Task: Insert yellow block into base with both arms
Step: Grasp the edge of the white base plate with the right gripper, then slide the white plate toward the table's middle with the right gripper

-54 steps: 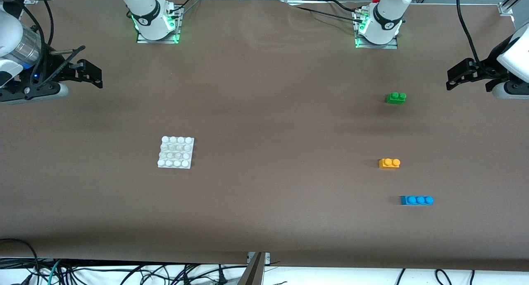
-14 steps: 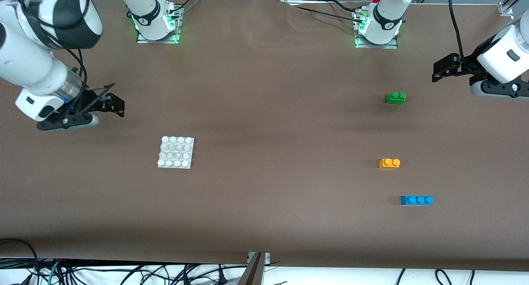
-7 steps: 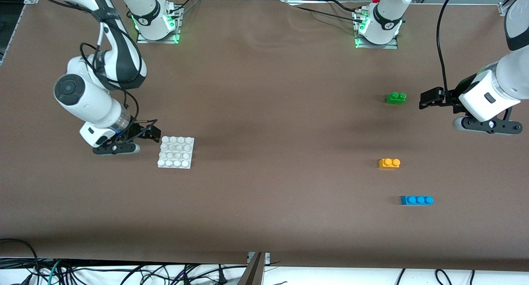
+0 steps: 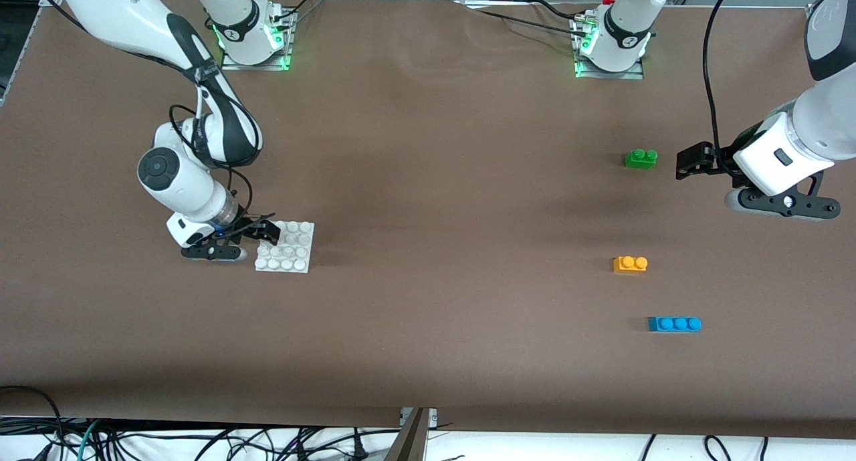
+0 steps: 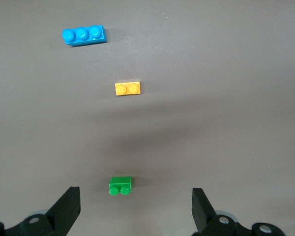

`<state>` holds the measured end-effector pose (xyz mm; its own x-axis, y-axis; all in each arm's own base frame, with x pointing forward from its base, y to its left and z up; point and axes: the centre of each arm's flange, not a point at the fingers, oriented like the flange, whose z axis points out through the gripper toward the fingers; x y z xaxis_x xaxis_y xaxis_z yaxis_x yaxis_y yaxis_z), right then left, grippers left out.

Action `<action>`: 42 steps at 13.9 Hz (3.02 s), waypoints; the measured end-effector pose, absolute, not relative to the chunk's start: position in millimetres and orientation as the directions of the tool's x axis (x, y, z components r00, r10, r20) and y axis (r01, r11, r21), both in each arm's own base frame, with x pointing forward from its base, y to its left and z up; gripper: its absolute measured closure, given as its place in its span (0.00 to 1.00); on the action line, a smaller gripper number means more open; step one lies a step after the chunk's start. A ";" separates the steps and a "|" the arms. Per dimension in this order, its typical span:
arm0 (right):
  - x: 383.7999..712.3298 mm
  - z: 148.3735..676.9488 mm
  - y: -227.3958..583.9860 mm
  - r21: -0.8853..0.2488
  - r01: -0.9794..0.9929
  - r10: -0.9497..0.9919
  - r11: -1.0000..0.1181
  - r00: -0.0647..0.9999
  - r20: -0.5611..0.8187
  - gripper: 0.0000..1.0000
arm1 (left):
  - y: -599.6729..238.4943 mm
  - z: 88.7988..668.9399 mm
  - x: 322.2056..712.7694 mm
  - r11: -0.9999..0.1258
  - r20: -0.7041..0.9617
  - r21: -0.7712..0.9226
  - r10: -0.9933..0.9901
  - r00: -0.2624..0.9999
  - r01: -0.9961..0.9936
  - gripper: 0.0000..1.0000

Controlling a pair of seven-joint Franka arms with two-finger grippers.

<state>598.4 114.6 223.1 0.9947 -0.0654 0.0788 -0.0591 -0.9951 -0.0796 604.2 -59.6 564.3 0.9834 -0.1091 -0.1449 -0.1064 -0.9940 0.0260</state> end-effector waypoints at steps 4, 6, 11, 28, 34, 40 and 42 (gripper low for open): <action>597.7 214.3 114.3 -0.088 -0.073 -0.080 -0.993 0.994 0.075 0.01 | -57.6 564.4 604.4 -0.996 -0.145 0.022 -0.085 0.986 -0.083 0.00; 595.5 205.7 113.9 -0.090 -0.075 -0.082 -0.993 0.994 0.076 0.01 | -56.6 565.4 604.3 -0.997 -0.144 0.020 -0.075 0.987 -0.073 0.00; 591.0 187.3 113.4 -0.095 -0.078 -0.086 -0.992 0.993 0.086 0.01 | -56.2 568.1 603.3 -0.997 -0.139 0.018 -0.071 0.988 -0.069 0.00; 590.9 182.1 113.2 -0.097 -0.078 -0.087 -0.992 0.992 0.091 0.14 | -55.6 569.1 603.3 -0.998 -0.137 0.018 -0.069 0.988 -0.067 0.00; 590.0 180.0 114.6 -0.101 -0.075 -0.085 -0.992 0.991 0.101 0.16 | -55.9 569.1 603.3 -0.998 -0.137 0.018 -0.069 0.988 -0.067 0.00; 587.7 174.4 134.3 -0.124 -0.046 -0.063 -0.991 0.990 0.129 0.20 | -55.4 569.2 603.3 -0.998 -0.137 0.018 -0.068 0.988 -0.066 0.00; 586.9 172.4 139.7 -0.127 -0.038 -0.055 -0.991 0.989 0.136 0.20 | -53.4 569.2 603.5 -0.998 -0.137 0.017 -0.063 0.989 -0.062 0.00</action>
<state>586.9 139.7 172.4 0.9891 -0.0555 0.1365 -0.0380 -0.9912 -0.1272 603.5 -53.4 569.2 0.9885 -0.0633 -0.1370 -0.0615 -0.9980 0.0171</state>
